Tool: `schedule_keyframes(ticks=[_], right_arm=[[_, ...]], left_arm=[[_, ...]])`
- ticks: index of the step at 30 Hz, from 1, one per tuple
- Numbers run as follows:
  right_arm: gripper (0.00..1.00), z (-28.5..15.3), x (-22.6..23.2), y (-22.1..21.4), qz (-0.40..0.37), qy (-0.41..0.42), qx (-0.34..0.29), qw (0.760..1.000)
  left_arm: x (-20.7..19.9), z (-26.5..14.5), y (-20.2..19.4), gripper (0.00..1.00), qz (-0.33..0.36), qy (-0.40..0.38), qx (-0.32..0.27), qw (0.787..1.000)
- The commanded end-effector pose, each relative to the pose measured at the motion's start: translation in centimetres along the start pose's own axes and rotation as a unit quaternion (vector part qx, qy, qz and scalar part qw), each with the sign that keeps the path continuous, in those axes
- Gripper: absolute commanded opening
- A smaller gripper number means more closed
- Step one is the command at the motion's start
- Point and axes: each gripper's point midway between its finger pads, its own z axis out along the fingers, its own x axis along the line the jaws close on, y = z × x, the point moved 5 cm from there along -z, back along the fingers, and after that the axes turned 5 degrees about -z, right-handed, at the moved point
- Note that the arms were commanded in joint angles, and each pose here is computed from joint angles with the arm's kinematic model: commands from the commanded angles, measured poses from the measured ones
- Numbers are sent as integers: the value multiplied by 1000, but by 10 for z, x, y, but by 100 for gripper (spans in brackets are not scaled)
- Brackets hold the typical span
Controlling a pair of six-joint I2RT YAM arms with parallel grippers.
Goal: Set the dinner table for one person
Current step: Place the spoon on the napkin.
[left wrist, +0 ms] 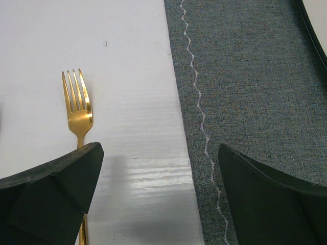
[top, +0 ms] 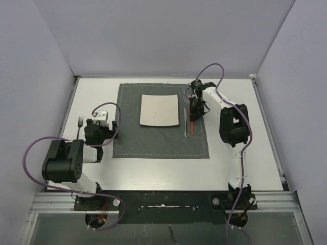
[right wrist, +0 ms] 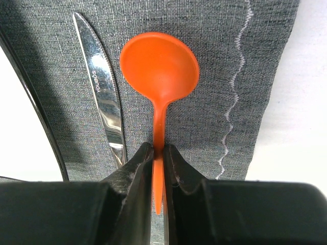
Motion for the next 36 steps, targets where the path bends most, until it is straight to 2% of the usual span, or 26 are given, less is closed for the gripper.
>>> schedule_keyframes(ticks=[1,10,36], right_arm=[[0,-6,5,1,-6,-9,-3,1000],[0,-7,6,0,-10,-19,-3,1000],[18,-14,3,5,-17,-39,-8,999]], left_arm=[[1,7,13,98,-4,1,-24,1000],[1,7,13,98,-4,1,-24,1000],[1,7,13,98,-4,1,-24,1000]])
